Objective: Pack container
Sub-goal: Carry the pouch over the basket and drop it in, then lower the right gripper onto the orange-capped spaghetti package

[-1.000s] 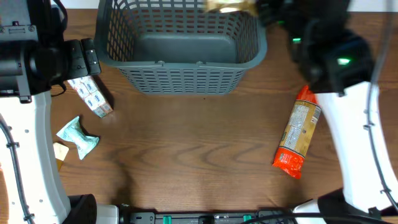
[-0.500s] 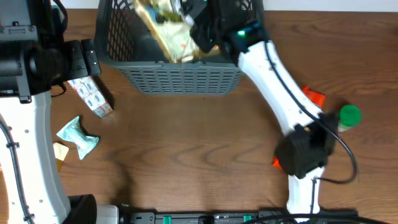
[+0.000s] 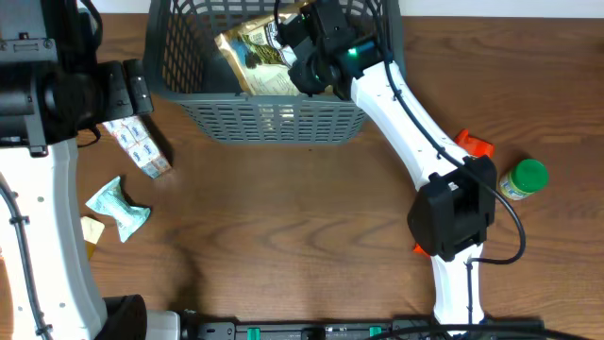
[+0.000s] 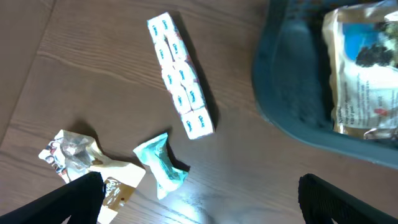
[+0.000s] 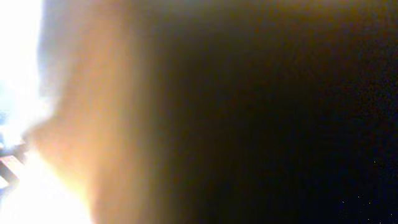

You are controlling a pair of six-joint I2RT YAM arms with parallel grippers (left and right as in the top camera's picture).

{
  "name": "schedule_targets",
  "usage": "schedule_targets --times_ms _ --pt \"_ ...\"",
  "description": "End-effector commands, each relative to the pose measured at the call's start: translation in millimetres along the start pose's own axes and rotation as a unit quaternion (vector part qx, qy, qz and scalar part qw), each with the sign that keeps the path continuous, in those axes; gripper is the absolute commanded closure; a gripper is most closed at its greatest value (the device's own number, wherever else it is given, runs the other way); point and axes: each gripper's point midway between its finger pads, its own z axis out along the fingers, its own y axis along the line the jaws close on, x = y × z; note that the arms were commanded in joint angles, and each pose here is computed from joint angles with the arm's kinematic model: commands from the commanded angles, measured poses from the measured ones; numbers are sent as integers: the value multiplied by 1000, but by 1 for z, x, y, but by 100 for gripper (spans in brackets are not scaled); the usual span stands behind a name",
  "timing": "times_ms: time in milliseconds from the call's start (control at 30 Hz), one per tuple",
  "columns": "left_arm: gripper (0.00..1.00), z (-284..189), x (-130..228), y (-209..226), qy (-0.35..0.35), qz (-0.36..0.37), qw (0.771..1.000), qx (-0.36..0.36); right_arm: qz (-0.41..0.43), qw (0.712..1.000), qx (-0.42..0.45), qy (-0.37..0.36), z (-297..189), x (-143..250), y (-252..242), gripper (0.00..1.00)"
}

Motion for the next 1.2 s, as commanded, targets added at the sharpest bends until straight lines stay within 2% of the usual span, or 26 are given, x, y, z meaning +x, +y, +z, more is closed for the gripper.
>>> schedule_targets --times_ms 0,133,333,433,567,667,733,767,800,900,933,1033,1167 --pt "1 3 2 3 6 3 1000 -6 11 999 -4 -35 -21 -21 -3 76" --pt "1 3 2 3 6 3 1000 -6 11 999 -4 -35 -21 -21 -3 62" --pt "1 3 3 3 8 3 1000 -7 29 997 13 -64 -48 -39 -16 53" --pt "1 3 3 3 8 3 1000 -7 80 989 71 -99 -98 -59 -46 49" --pt "1 3 3 3 8 3 1000 -6 158 971 126 -130 -176 -64 -90 29" --pt "1 3 3 3 8 3 1000 -7 269 942 158 -121 -230 -32 -127 18" --pt "1 3 3 3 8 3 1000 -6 348 915 176 -104 -260 0 -148 4" --pt "1 3 3 3 8 3 1000 -6 396 894 187 -91 -275 23 -159 1" --pt "1 3 3 3 8 3 1000 -6 424 881 194 -82 -283 37 -165 1" --pt "1 3 3 3 8 3 1000 -7 533 815 225 -34 -313 99 -181 1" --pt "1 3 3 3 8 3 1000 -7 524 827 202 -30 -315 104 -182 1" --pt "2 3 3 3 8 3 1000 -7 546 819 174 -29 -320 114 -181 1" --pt "1 3 4 3 10 4 1000 -7 564 806 180 4 -330 145 -168 1"
